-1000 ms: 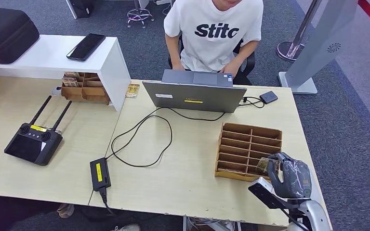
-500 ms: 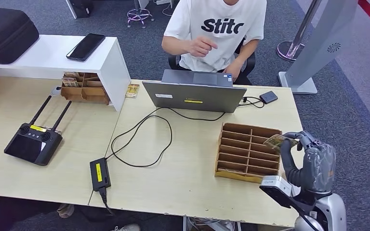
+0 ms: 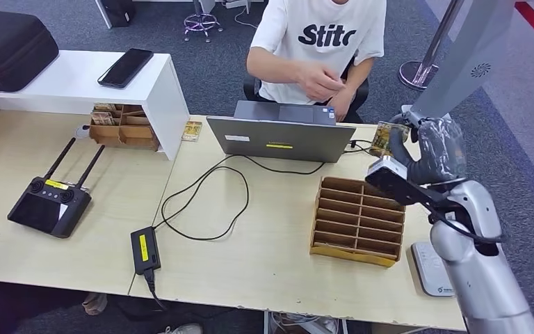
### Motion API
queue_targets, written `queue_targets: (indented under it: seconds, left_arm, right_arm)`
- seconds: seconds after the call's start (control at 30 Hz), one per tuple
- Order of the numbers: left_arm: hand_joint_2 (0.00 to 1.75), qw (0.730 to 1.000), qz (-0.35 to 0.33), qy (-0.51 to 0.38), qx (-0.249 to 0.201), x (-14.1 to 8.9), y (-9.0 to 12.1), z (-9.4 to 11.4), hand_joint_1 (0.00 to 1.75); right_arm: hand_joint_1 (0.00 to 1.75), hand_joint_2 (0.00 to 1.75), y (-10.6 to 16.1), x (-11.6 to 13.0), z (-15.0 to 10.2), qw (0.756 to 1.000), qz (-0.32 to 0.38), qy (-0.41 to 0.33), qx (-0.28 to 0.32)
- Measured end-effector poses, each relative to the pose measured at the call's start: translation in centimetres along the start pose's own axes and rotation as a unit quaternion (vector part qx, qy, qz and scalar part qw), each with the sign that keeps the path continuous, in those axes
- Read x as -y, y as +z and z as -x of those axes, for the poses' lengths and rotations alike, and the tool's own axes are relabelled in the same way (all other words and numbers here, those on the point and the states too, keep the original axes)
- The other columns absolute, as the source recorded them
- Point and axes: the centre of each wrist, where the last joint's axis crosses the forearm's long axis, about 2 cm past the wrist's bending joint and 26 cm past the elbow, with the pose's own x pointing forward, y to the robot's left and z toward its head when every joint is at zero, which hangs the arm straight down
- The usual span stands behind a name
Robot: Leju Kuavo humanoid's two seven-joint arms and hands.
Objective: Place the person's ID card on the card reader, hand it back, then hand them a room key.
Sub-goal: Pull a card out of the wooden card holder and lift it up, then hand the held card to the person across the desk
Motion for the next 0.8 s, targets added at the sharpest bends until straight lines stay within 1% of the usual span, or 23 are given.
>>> queue_targets:
  seconds: [0.07, 0.13, 0.27, 0.37, 0.47, 0.53, 0.73, 0.77, 0.8]
  left_arm:
    - [0.0, 1.0, 0.001, -0.006, 0.002, -0.1, -0.1, -0.5, 0.0]
    - [0.0, 1.0, 0.002, -0.008, 0.005, -0.2, -0.1, -0.8, 0.0]
    - [0.0, 1.0, 0.004, -0.015, 0.003, -0.2, -0.1, -1.0, 0.0]
    - [0.0, 1.0, 0.006, -0.024, 0.001, -0.2, -0.1, -1.1, 0.0]
    - [0.0, 1.0, 0.008, -0.029, -0.001, -0.2, -0.1, -1.2, 0.0]
    - [0.0, 0.999, 0.008, -0.032, -0.002, -0.2, -0.1, -1.2, 0.0]
    - [0.0, 0.999, 0.008, -0.034, -0.004, -0.1, -0.1, -1.2, 0.0]
    - [0.0, 0.999, 0.008, -0.034, -0.004, -0.1, -0.1, -1.2, 0.0]
    - [0.0, 0.999, 0.009, -0.034, -0.004, -0.1, -0.1, -1.2, 0.0]
  right_arm:
    - [1.75, 1.75, -3.3, 0.9, 0.7, 1.0, -0.009, 0.014, -0.013]
    - [1.75, 1.75, -5.7, 1.7, 1.1, 0.999, -0.013, 0.025, -0.024]
    - [1.75, 1.75, -8.3, 2.1, 1.3, 0.997, -0.035, 0.055, -0.046]
    - [1.75, 1.75, -10.2, 2.1, 1.3, 0.989, -0.066, 0.117, -0.068]
    - [1.74, 1.75, -11.2, 1.7, 1.6, 0.974, -0.109, 0.18, -0.087]
    - [1.72, 1.75, -11.4, 1.3, 2.0, 0.964, -0.135, 0.204, -0.101]
    - [1.75, 1.75, -11.0, 0.5, 3.1, 0.952, -0.171, 0.222, -0.124]
    - [1.67, 1.75, -10.9, 0.3, 3.2, 0.951, -0.175, 0.222, -0.126]
    - [1.28, 1.75, -10.8, 0.2, 3.3, 0.95, -0.178, 0.222, -0.127]
